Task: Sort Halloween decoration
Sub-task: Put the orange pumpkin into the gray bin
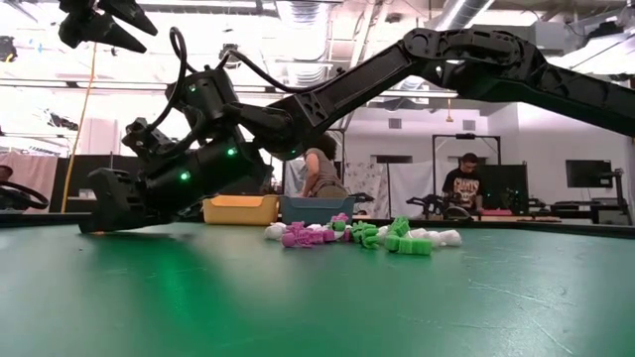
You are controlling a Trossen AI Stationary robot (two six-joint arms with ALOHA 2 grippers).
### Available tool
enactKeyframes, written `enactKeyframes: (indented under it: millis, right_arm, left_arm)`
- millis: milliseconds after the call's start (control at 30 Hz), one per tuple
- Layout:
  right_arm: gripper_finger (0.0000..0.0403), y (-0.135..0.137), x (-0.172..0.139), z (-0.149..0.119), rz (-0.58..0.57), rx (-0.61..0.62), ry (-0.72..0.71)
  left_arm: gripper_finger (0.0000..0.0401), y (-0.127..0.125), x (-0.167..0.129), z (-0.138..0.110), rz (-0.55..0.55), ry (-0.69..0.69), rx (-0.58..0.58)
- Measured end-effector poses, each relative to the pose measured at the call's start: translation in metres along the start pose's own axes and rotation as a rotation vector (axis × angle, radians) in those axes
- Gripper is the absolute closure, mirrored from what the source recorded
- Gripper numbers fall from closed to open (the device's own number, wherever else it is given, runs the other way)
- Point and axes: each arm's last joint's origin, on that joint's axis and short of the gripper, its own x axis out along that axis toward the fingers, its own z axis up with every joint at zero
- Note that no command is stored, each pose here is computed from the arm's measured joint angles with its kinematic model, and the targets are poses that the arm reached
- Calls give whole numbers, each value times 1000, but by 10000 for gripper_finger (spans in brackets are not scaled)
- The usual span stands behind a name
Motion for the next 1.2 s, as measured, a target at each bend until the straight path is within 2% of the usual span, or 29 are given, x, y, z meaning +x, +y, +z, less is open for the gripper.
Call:
enactKeyframes:
  millis: [467, 767, 1033, 1200]
  right_arm:
    - [312, 1, 0, -2, -5, 9, 30]
    - [319, 0, 0, 0, -7, 87, 16]
    - [320, 0, -2, 18, 6, 89, -28]
    - [320, -10, -4, 31, -8, 110, -79]
  left_arm:
    - [170, 0, 0, 0, 0, 0, 0]
    - [170, 0, 0, 0, -1, 1, 0]
    - [170, 0, 0, 0, -1, 0, 0]
    - [170, 0, 0, 0, -1, 0, -1]
